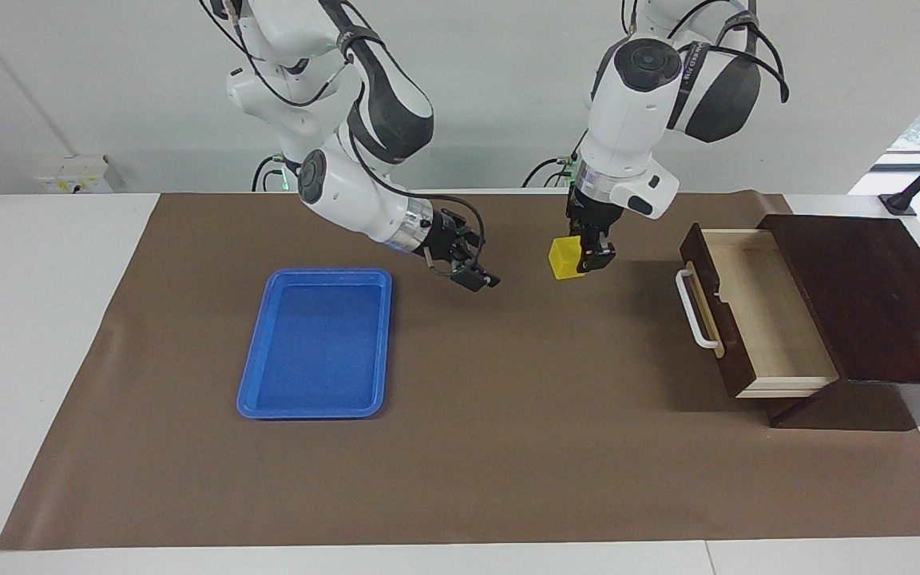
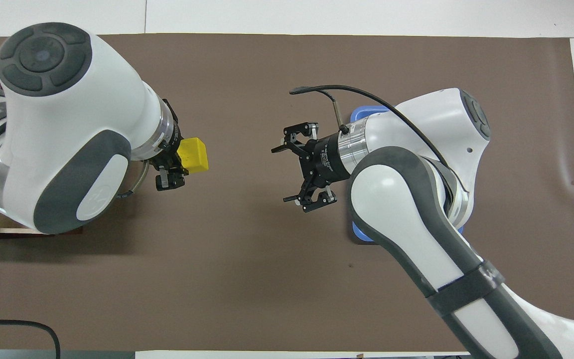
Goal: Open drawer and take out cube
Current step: 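Move the right gripper to the cube held by the left gripper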
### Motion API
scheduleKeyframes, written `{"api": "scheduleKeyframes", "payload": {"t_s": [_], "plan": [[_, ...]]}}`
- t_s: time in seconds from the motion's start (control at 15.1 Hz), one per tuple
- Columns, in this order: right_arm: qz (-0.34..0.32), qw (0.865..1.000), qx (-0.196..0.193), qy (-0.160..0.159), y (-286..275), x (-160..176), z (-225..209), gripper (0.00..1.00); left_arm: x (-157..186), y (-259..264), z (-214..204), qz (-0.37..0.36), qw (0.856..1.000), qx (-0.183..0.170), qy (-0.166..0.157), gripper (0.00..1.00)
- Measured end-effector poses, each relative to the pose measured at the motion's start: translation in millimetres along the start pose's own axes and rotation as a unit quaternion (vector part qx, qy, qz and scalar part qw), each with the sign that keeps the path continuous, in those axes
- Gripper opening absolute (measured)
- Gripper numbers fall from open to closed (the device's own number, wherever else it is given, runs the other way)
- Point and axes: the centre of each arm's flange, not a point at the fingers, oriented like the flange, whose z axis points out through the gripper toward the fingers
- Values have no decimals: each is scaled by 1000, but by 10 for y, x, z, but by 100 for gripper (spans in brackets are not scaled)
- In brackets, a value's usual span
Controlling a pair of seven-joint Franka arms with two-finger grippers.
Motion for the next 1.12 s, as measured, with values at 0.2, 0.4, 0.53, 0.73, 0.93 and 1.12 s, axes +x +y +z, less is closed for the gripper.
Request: {"api": "scheduleKeyframes", "payload": {"t_s": [0.2, 0.4, 0.53, 0.73, 0.93, 1.12], "plan": [[12, 1000, 3, -4, -112, -93, 112, 100, 0, -1, 6, 0, 1000, 0, 0, 55], [14, 1000, 13, -3, -142, -258, 320, 100, -4, -5, 20, 0, 1000, 1, 1, 55], [26, 999, 21, -6, -195, -344, 354, 100, -5, -7, 28, 0, 1000, 2, 2, 55], [45, 998, 37, -13, -298, -478, 368, 100, -16, -16, 48, 1, 1000, 3, 2, 55], [45, 998, 32, -12, -244, -574, 536, 100, -43, -36, 77, 4, 1000, 4, 3, 55], [45, 999, 29, -11, -227, -566, 582, 100, -51, -41, 83, 4, 1000, 5, 3, 55]]}}
